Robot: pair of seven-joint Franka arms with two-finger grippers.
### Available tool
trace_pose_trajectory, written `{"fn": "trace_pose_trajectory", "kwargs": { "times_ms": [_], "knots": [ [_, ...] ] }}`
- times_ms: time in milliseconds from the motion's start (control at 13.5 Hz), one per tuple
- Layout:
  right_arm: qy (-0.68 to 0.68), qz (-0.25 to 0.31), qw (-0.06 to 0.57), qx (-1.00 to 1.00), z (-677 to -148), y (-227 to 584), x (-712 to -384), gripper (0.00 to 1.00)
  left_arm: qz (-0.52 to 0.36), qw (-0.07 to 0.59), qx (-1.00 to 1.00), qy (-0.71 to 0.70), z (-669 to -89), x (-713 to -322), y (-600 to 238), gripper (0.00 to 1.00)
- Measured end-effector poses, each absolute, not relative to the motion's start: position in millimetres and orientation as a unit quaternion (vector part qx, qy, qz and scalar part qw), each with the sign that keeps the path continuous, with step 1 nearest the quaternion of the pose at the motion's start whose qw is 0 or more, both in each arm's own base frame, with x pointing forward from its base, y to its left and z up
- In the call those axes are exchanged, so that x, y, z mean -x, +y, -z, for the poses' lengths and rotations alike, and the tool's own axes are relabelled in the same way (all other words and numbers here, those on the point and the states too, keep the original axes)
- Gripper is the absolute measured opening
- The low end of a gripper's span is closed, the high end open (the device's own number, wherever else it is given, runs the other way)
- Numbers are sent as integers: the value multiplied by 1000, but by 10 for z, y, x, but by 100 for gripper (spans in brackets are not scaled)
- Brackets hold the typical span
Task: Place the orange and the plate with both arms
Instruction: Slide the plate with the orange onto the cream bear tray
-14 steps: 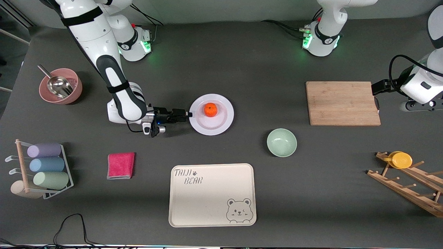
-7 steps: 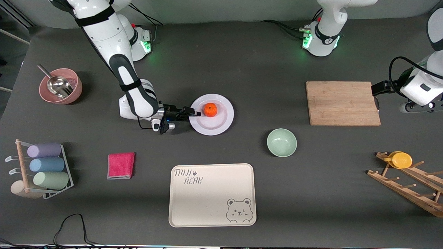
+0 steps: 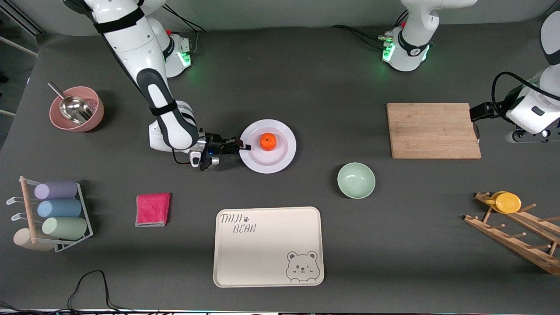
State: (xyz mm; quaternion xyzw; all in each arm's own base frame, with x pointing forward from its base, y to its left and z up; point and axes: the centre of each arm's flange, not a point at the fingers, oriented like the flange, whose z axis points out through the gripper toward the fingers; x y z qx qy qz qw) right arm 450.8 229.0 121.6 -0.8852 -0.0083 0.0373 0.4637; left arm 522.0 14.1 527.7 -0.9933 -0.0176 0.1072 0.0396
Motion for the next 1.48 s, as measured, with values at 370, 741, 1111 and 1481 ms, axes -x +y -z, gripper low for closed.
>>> {"fn": "trace_pose_trajectory", "kwargs": {
  "times_ms": [370,741,1111,1481],
  "knots": [
    [-2,-14,484,875,-1694,2383,-4694,10,-107,40,993,-18,-5276,-5220,140,100],
    [15,23,511,859,-2318,2522,-5180,10,-107,40,993,-18,-5274,-5221,140,100],
    [15,44,494,868,-2845,2676,-6108,10,-108,40,993,-18,-5272,-5222,140,100],
    [54,50,493,867,-2508,2587,-6953,10,-108,40,993,-18,-5271,-5223,140,100]
  ]
}}
